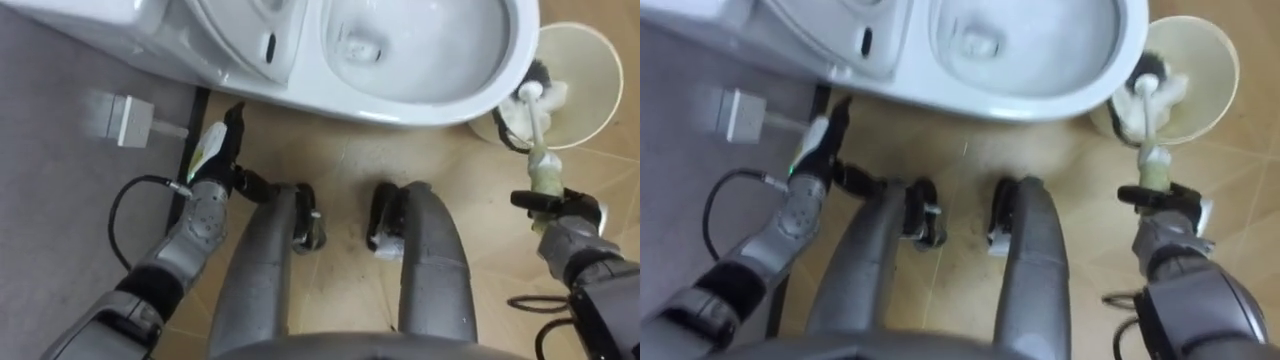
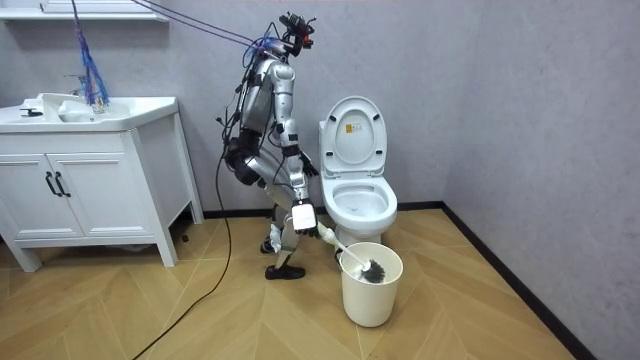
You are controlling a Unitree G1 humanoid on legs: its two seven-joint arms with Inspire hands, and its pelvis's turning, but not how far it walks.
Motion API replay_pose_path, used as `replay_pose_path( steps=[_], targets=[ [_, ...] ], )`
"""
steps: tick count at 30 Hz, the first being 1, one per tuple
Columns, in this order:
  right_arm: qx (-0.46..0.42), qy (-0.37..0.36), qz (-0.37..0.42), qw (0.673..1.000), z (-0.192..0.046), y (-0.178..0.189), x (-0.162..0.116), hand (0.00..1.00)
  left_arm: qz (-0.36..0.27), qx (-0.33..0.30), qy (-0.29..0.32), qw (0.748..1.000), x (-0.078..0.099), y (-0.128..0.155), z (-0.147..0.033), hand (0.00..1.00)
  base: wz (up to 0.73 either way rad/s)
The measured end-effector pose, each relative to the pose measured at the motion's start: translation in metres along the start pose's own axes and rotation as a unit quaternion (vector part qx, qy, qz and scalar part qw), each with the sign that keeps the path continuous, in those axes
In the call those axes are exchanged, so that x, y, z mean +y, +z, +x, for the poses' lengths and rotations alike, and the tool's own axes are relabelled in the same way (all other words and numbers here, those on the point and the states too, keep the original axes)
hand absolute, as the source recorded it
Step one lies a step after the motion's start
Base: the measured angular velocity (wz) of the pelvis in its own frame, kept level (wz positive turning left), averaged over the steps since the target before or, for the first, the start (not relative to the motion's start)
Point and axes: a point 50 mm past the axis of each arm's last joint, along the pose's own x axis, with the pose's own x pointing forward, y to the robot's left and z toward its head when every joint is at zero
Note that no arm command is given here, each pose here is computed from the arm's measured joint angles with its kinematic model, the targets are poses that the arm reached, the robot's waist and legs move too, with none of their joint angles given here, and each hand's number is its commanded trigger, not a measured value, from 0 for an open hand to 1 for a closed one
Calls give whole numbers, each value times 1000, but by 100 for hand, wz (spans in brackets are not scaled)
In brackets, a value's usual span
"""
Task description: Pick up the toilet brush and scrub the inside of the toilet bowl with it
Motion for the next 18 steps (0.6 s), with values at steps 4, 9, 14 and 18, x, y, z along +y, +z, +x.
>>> replay_pose_path(
  steps=[4, 9, 14, 18],
  targets=[
    [18, 2, 20, 1000, -1, -7, 2, 100, 0, 28, -15, 999, -4, -16, -5, 0, -12],
    [44, -2, 35, 998, -2, -22, -1, 100, -2, 68, -33, 997, -10, -39, -16, 0, -4],
    [68, -17, 39, 997, -2, -44, -12, 100, -21, 125, -30, 991, -9, -68, -30, 0, -6],
    [77, -20, 8, 997, -6, -68, -23, 100, -52, 176, -13, 983, -6, -95, -48, 0, -5]
  ],
)
